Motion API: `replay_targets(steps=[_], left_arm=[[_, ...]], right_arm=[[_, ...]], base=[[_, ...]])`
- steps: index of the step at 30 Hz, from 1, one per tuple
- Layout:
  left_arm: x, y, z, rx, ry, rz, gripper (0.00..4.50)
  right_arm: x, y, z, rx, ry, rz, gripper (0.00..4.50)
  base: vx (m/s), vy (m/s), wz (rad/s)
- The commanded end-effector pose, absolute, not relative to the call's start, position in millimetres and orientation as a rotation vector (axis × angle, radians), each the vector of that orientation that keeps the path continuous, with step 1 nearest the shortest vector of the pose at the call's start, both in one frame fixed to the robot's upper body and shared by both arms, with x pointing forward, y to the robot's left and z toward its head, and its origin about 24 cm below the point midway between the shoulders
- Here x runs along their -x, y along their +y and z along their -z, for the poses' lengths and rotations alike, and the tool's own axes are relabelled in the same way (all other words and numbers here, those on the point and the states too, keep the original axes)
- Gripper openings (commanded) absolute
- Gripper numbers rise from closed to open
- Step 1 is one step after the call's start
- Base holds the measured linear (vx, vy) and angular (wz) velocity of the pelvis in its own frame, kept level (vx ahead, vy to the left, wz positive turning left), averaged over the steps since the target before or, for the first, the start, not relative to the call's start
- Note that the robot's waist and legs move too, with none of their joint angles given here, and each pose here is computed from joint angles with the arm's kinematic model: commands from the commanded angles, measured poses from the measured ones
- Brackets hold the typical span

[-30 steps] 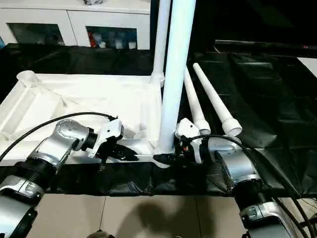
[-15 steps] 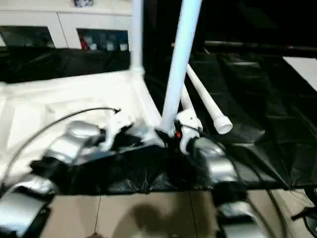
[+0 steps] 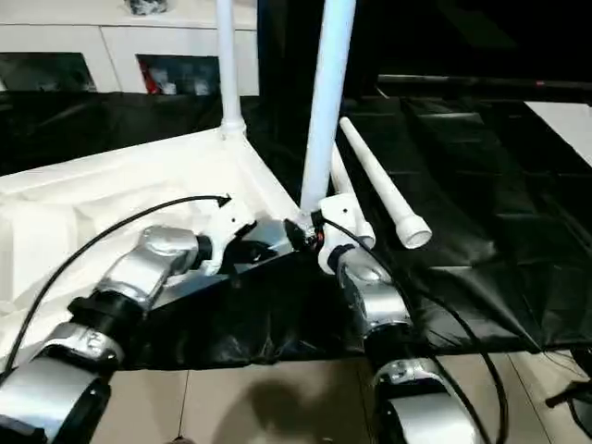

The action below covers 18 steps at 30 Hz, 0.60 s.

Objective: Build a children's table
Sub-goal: Rotate leg to tighten

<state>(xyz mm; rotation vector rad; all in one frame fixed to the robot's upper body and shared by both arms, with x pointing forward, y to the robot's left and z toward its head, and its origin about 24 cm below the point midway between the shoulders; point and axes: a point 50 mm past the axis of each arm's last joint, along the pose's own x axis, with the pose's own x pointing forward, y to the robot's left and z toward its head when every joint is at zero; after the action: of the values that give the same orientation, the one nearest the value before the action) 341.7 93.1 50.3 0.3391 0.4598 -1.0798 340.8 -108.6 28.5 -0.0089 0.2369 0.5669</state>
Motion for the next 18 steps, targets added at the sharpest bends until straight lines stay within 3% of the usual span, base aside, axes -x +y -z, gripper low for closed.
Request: replay_targets(steps=[1, 5, 8, 11, 18], left_arm=[[-333.9, 73.4, -56.2, -0.346, 0.386, 1.222, 0.00], [-324.4, 88.9, -58.4, -0.351, 0.392, 1.368, 0.00], [-321.4, 93.1, -59.2, -0.362, 0.395, 1.409, 0.00], [-319.6, 103.5, -62.2, -0.382, 0.419, 1.461, 0.00], [-316.4, 113.8, -66.6, -0.419, 0.440, 1.549, 0.00]], right_arm=[[-329.0, -76.6, -32.1, 0.044, 0.209, -0.840, 3.74], [-317.3, -98.9, -34.1, 0.156, 0.209, -1.050, 3.74], [-312.0, -106.2, -34.1, 0.182, 0.231, -1.123, 3.74], [-298.6, -121.1, -33.8, 0.234, 0.296, -1.303, 3.74], [-293.9, -126.3, -38.6, 0.243, 0.348, -1.434, 3.22]], base=[[0.000, 0.000, 0.00], [0.000, 0.000, 0.00], [0.000, 0.000, 0.00], [0.000, 0.000, 0.00], [0.000, 0.000, 0.00]])
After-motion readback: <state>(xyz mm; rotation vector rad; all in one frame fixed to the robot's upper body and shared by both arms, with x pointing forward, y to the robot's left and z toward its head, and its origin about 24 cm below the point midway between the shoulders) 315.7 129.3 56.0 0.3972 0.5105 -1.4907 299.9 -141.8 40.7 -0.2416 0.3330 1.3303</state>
